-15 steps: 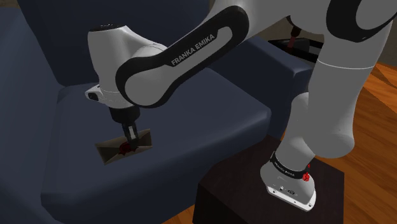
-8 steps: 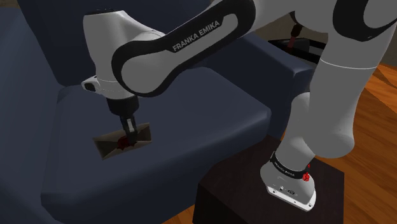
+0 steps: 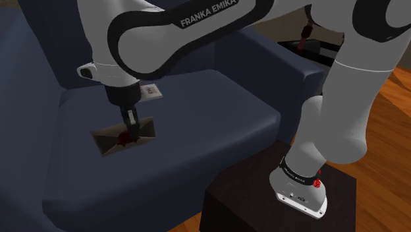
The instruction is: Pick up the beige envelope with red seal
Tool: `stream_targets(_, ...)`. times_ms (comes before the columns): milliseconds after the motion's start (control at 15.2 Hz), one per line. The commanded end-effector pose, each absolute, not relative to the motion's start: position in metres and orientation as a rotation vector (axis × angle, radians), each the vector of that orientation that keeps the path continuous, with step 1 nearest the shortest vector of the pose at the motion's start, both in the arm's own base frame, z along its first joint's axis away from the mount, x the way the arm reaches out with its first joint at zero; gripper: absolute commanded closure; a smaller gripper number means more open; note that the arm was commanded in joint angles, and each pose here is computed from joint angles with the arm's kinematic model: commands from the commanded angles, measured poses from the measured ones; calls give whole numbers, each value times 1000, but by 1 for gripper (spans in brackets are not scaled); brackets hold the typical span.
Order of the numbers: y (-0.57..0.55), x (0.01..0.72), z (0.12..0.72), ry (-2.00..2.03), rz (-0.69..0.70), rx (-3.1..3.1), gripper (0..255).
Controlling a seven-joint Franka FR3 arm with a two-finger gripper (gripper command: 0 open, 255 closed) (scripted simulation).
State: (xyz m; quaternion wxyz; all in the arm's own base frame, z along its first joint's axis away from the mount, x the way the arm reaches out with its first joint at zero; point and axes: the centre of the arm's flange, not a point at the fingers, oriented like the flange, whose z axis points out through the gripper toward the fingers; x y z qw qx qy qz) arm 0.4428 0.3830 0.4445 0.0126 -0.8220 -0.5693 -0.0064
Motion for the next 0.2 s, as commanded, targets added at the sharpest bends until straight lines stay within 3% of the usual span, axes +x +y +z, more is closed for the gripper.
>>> stream_targets(0,383,442,456,-1774,-20,-2562,255)
stream_targets(132,383,442,456,-1774,-20,-2562,255)
